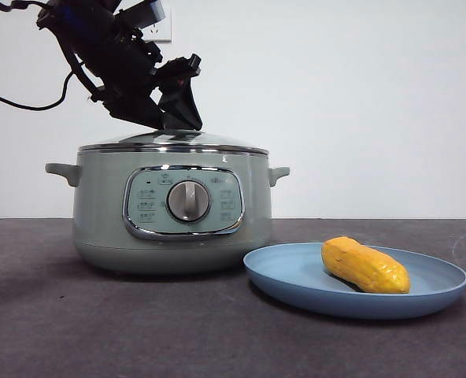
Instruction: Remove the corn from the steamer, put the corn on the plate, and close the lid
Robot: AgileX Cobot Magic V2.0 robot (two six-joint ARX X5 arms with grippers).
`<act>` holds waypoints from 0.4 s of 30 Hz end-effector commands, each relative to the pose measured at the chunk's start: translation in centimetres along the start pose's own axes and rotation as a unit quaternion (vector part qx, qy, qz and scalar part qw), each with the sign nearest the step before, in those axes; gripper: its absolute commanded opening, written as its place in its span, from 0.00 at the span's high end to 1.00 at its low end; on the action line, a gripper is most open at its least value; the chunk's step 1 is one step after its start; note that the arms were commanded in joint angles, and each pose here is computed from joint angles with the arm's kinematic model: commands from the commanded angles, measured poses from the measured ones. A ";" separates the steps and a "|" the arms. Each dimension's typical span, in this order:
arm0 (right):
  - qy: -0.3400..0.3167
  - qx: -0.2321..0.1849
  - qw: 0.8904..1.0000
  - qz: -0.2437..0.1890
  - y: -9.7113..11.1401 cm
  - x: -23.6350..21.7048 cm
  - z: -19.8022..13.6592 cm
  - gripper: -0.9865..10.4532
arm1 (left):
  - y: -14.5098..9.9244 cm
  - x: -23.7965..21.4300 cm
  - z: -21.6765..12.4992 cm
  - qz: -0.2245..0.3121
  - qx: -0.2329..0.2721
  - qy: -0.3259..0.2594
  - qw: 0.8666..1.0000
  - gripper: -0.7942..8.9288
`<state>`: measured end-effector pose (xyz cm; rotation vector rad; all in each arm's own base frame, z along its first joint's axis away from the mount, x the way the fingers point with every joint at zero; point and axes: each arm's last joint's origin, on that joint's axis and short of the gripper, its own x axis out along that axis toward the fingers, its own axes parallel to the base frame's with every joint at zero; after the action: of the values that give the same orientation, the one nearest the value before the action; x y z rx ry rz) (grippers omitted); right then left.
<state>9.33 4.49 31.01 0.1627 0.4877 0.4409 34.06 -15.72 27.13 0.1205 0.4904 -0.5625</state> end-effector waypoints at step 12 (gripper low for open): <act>0.000 -0.003 1.000 0.001 0.0 0.1 -0.1 0.37 | -0.2 -1.3 0.1 0.002 -0.004 0.016 1.000 0.49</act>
<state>9.33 4.49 31.01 0.1627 0.4877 0.4409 33.33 -15.40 27.84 0.1262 0.5224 -0.5593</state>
